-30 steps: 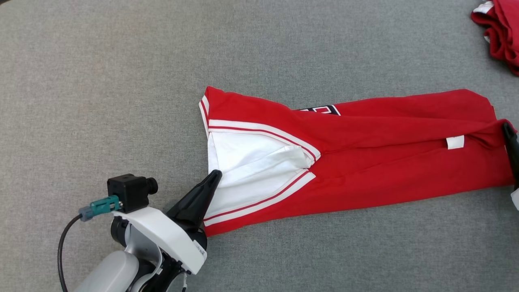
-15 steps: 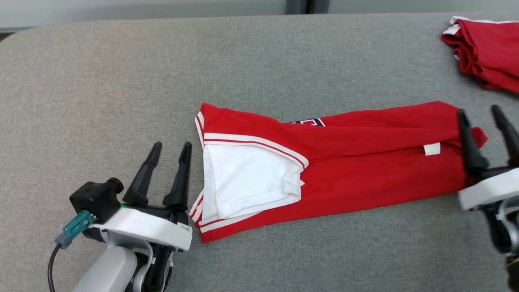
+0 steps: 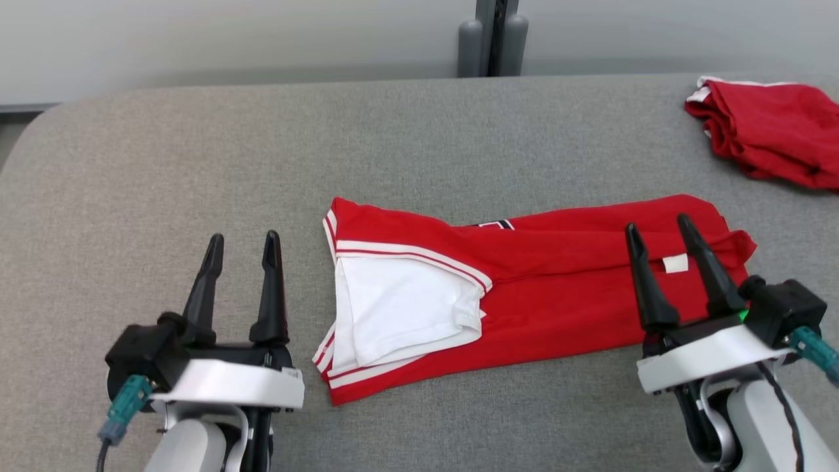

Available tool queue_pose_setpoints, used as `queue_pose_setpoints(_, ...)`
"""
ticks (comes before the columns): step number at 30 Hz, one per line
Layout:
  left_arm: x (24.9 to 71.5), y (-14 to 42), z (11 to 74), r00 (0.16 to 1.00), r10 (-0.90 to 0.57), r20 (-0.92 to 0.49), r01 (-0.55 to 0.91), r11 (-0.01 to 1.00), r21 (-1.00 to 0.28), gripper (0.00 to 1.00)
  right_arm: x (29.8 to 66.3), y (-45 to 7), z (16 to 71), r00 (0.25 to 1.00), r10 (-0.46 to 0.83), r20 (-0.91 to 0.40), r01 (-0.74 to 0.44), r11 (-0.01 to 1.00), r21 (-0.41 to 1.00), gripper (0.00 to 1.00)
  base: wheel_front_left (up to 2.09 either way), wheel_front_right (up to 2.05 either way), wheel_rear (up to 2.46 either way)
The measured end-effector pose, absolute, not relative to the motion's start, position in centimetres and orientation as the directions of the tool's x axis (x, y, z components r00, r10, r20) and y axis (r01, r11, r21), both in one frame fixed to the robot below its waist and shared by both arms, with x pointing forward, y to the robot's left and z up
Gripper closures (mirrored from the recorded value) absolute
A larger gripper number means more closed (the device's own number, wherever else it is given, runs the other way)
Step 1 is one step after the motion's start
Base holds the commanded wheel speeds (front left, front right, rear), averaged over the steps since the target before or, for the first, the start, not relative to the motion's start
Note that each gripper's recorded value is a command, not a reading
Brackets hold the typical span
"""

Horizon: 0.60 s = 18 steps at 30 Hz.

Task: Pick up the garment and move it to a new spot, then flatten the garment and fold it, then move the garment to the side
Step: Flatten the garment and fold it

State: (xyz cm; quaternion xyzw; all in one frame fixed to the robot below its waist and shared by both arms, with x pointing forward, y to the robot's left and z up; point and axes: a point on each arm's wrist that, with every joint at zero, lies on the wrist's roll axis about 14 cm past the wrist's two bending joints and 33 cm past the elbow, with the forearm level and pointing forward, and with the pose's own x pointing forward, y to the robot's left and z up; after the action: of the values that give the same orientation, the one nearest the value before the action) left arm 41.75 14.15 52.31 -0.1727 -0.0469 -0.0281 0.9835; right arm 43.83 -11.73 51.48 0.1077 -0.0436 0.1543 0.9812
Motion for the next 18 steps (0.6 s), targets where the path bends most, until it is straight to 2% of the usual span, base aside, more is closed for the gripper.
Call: queue_pose_setpoints(18, 37.0, 16.7, 51.8, 0.994, 0.026, 0.109, 0.0, 0.971, -0.238, 0.0, 38.6, -12.6, 50.8, 0.966, 0.243, 0.092, -0.257, 0.941, 0.218, 0.0, 0.0, 0.0, 0.0)
